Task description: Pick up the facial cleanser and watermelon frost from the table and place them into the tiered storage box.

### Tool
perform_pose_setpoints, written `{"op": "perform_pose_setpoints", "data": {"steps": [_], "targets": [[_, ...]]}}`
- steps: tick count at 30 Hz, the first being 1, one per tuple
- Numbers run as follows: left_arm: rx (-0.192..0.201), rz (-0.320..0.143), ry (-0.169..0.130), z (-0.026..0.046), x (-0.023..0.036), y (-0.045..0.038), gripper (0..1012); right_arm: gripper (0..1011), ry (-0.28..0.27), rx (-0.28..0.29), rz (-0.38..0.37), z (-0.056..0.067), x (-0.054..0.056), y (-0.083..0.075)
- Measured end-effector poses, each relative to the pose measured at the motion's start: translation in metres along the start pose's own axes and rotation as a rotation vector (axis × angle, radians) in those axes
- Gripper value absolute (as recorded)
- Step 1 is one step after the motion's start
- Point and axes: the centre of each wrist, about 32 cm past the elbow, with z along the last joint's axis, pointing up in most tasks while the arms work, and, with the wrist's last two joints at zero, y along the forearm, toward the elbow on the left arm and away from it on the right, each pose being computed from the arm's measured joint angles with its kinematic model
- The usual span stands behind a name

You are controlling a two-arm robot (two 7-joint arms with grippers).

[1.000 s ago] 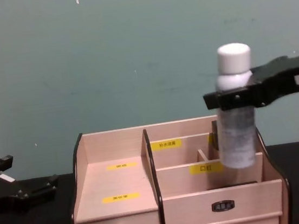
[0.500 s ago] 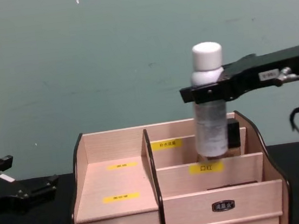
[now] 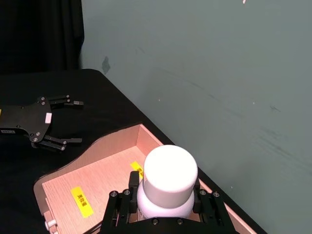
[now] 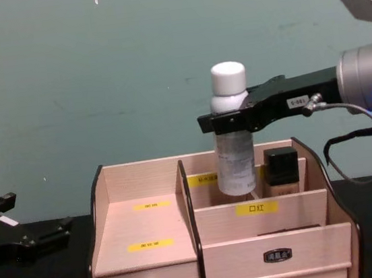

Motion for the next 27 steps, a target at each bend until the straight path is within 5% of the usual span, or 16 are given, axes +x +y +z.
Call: {"op": "perform_pose_setpoints", "data": {"steps": [14, 27], "targets": [[0.0, 0.0, 0.0, 0.0, 0.0, 0.0, 1010, 594, -0.01, 0.003, 0.026, -0.002, 0.005, 0.023], [0.0, 0.0, 0.0, 0.0, 0.0, 0.0, 1010, 595, 0.0, 0.0, 0.034, -0.007, 0.006, 0.029]]}}
